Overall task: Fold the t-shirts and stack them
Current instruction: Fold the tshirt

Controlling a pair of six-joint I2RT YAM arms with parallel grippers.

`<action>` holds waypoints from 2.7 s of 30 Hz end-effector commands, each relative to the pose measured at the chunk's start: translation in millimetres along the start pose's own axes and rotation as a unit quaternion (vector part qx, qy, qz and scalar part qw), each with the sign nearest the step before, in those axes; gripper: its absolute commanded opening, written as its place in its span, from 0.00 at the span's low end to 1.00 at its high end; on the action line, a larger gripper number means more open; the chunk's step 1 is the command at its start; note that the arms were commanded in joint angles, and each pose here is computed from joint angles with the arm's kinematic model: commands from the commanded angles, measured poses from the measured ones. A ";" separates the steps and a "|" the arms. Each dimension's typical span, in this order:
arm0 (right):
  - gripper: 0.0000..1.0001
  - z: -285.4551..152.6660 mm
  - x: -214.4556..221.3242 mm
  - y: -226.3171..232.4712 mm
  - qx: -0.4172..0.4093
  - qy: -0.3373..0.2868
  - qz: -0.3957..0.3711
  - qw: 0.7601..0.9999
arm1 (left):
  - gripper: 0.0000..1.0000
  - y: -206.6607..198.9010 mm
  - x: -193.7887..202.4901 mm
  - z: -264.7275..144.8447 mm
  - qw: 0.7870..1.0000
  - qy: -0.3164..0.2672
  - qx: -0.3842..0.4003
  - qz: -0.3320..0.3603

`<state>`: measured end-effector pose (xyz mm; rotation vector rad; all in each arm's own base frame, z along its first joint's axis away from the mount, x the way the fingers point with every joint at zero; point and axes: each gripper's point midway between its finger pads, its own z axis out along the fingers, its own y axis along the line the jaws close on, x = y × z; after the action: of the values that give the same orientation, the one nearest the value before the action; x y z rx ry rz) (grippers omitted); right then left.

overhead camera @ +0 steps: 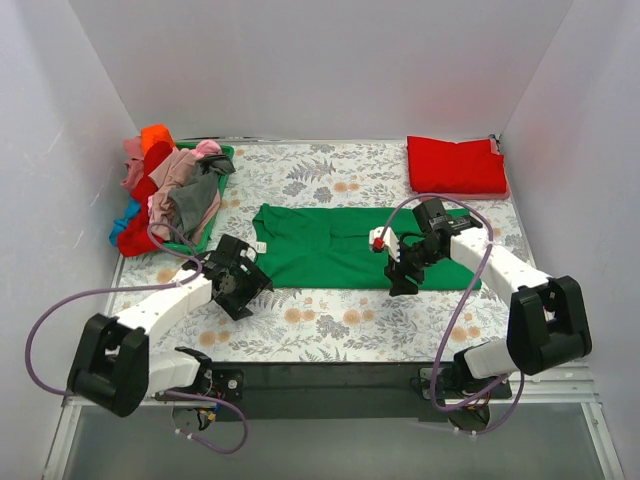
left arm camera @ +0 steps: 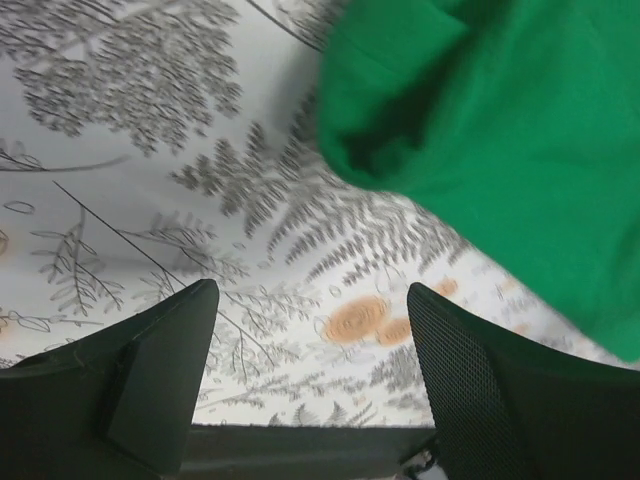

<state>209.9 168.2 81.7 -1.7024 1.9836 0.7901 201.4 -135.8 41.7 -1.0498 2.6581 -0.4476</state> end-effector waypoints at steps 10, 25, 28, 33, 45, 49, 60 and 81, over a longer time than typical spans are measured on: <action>0.62 -0.9 -6.1 -3.7 0.024 -0.028 -0.017 0.999 | 0.67 -1.2 -47.1 16.1 0.990 -0.103 -0.081 -0.048; 0.61 10.0 7.1 -2.0 0.011 -0.016 -0.003 1.000 | 0.58 -1.0 -68.3 17.3 0.984 -0.142 -0.105 -0.020; 0.61 11.0 8.4 -2.6 0.011 -0.014 -0.003 1.000 | 0.57 -1.1 -73.4 20.5 0.983 -0.145 -0.108 -0.016; 0.60 9.8 11.6 -6.2 0.021 -0.003 -0.003 1.000 | 0.44 7.2 -75.7 27.5 0.982 -0.140 -0.127 -0.008; 0.57 10.9 21.4 -9.4 0.027 0.018 -0.010 0.999 | 0.23 3.0 -100.9 35.1 0.974 -0.174 -0.144 0.021; 0.56 13.6 32.4 -12.2 0.025 0.038 -0.037 0.998 | 0.15 -1.4 -106.2 35.4 0.973 -0.178 -0.141 0.045; 0.54 35.8 51.0 -30.3 0.056 0.124 -0.084 0.987 | 0.11 -23.3 -126.9 34.4 0.967 -0.197 -0.132 0.092; 0.47 17.9 34.3 -20.0 0.079 0.104 -0.101 0.986 | 0.09 -36.8 -150.4 41.0 0.963 -0.199 -0.140 0.121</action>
<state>226.8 153.6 42.7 -1.8942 1.9047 0.3819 326.6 -69.0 22.5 -0.7811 2.5349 0.1758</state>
